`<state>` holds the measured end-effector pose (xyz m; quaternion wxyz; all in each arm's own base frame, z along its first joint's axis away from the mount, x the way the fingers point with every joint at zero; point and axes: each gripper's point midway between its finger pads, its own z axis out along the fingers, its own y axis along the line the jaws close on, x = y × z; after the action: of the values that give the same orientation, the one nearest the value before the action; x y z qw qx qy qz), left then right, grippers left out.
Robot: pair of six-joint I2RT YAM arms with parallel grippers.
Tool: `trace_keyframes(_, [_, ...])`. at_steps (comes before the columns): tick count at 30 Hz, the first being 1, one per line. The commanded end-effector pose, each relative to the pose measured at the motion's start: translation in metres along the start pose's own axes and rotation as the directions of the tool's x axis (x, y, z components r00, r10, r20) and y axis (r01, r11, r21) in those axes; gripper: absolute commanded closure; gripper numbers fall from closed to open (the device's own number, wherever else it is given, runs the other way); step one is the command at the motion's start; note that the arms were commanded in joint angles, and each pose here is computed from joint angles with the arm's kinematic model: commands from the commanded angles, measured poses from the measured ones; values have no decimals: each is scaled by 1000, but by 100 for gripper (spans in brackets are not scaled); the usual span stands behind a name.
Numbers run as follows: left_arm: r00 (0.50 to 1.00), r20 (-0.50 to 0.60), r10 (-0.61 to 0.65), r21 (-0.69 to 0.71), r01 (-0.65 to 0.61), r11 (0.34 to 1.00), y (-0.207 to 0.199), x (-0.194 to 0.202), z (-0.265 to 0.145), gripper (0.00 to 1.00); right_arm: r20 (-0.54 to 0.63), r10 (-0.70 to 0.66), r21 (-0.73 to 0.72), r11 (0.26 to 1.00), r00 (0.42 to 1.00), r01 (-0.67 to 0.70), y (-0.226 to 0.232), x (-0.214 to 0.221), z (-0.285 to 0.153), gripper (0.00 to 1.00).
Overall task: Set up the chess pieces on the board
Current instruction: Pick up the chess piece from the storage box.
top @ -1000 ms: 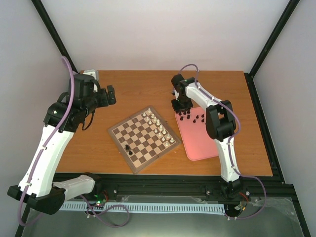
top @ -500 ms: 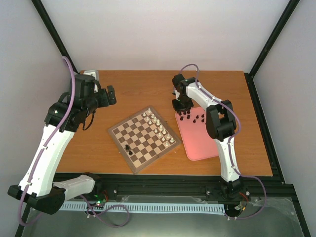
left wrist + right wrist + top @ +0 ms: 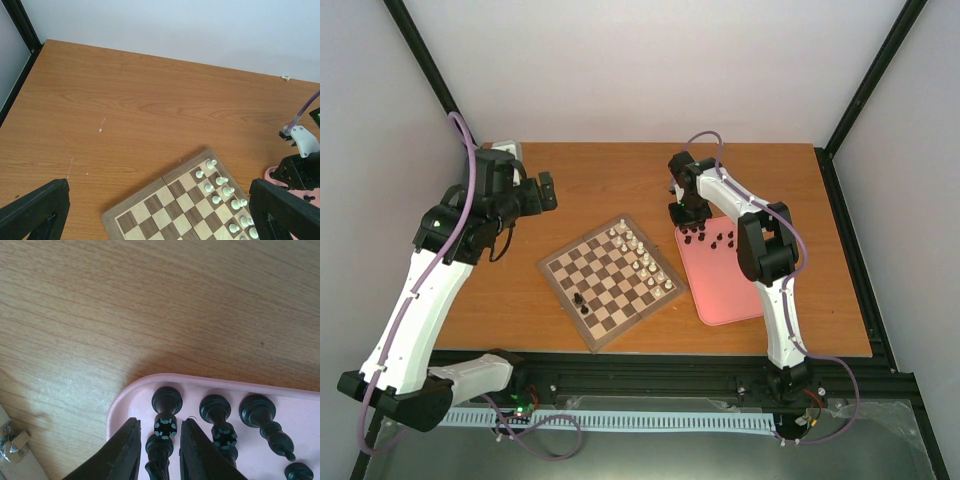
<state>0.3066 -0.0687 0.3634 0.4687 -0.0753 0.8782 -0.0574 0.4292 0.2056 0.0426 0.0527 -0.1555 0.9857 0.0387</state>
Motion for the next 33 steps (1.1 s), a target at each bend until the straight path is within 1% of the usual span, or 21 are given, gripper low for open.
trace_keyframes(1, [1000, 23, -12, 12, 11, 1000, -2, -8, -2, 0, -35, 12, -5, 1000, 999, -12, -4, 4, 13, 77])
trace_keyframes(8, [1000, 25, -7, 12, 7, 1000, -2, -7, -3, 0, -37, 18, -5, 1000, 999, -18, -5, 4, 14, 86])
trace_keyframes(12, [1000, 24, -11, 14, 11, 1000, -1, -6, -4, 0, -24, 22, -11, 1000, 999, -23, -3, 1, 5, 90])
trace_keyframes(16, [999, 32, -12, 18, 12, 1000, -1, -7, -7, 0, 28, 29, -34, 999, 999, -29, 2, -7, -17, 93])
trace_keyframes(25, [998, 51, -24, 37, 22, 999, 0, -8, -18, 0, 135, 31, -47, 999, 990, -25, 15, -19, -79, 93])
trace_keyframes(30, [997, 73, -29, 35, 27, 999, 4, -11, -30, 0, 160, -3, -77, 997, 987, 16, 46, -21, -100, 93])
trace_keyframes(33, [995, 94, -32, 28, 30, 999, 8, -17, -40, 0, 191, -34, -116, 992, 981, 57, 80, -26, -113, 93])
